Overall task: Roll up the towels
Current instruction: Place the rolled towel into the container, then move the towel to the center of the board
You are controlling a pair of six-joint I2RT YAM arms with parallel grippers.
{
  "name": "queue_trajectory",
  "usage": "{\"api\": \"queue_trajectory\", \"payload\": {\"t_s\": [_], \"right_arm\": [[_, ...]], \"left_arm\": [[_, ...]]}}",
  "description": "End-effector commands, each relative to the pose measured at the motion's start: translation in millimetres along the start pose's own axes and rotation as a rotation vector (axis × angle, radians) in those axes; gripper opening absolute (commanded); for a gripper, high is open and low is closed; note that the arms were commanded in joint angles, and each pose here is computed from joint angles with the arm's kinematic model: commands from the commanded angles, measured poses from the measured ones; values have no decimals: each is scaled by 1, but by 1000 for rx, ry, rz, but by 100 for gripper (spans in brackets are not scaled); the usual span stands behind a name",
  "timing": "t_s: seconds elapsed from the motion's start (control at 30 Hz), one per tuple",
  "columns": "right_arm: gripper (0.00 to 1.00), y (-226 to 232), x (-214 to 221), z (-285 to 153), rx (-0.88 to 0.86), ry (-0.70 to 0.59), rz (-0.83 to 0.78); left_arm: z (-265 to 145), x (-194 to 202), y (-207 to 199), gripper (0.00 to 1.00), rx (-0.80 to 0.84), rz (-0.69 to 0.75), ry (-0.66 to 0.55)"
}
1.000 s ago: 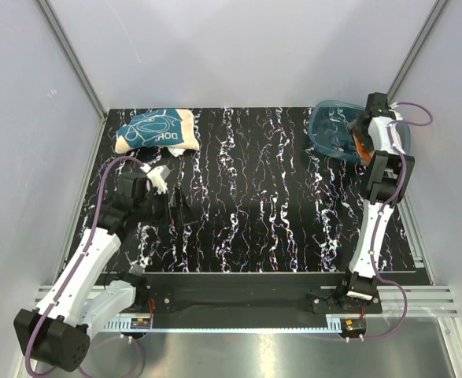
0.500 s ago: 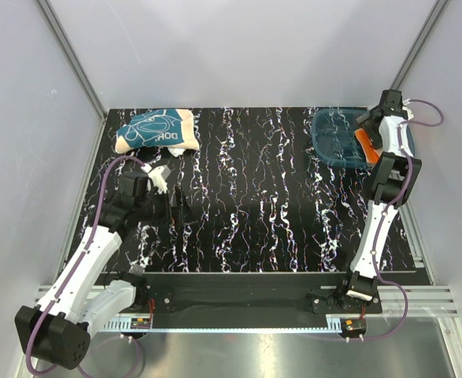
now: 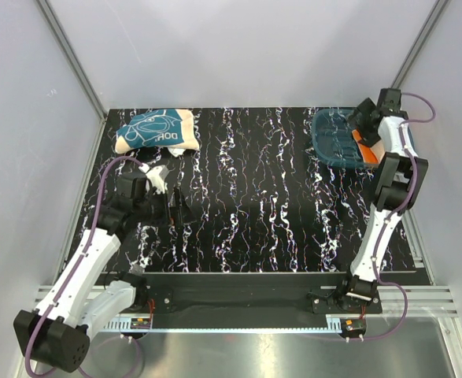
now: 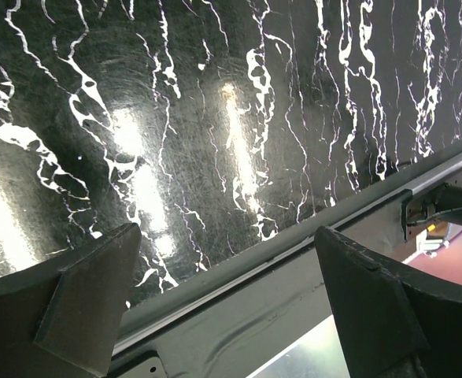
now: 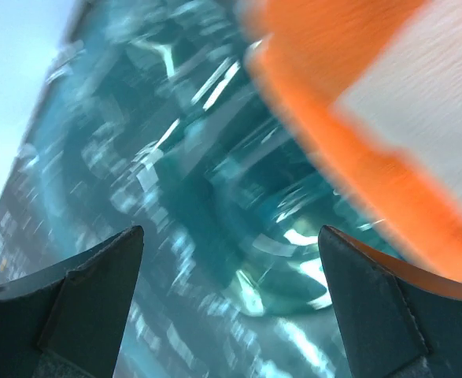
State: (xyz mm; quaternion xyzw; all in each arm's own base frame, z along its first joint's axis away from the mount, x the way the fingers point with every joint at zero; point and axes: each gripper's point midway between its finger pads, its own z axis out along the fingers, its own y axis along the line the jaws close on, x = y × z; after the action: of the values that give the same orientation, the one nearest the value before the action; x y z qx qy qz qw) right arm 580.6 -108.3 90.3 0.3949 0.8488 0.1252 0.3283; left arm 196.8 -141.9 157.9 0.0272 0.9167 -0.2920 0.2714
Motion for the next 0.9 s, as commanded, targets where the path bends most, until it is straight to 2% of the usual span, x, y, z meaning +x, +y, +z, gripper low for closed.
{"api": "queue_trajectory", "payload": {"t_s": [0.0, 0.13, 0.23, 0.3, 0.37, 0.4, 0.47, 0.53, 0.57, 0.6, 0.67, 0.87], "right_arm": [[100, 93, -26, -96, -236, -145, -172], [100, 123, -4, -174, -298, -189, -233], [100, 136, 45, -219, -365, -185, -279], [100, 150, 91, -237, -410, -147, -321], [100, 141, 132, -252, -426, -95, -343], [100, 145, 159, -259, -461, -41, -354], [100, 129, 192, -265, -464, 12, -363], [100, 113, 225, -274, -479, 62, -379], [100, 106, 232, -275, -469, 70, -373], [100, 99, 237, -276, -467, 73, -372], [100, 84, 246, -281, -465, 75, -385], [100, 56, 257, -291, -436, 86, -424]], "left_arm": [[-6, -13, 5, 99, -45, 10, -75], [-10, -30, 21, 99, -163, -29, -132], [-5, -58, 26, 99, -219, -74, -186], [10, -74, 32, 99, -249, -117, -183], [18, -104, 30, 99, -250, -159, -243], [33, -109, 40, 99, -285, -185, -223], [37, -143, 36, 99, -299, -194, -270], [58, -160, 57, 99, -390, -202, -263], [57, -183, 58, 99, -423, -196, -306], [76, -185, 75, 98, -471, -208, -264], [89, -198, 87, 97, -498, -235, -248], [141, -253, 106, 91, -462, -262, -259]]}}
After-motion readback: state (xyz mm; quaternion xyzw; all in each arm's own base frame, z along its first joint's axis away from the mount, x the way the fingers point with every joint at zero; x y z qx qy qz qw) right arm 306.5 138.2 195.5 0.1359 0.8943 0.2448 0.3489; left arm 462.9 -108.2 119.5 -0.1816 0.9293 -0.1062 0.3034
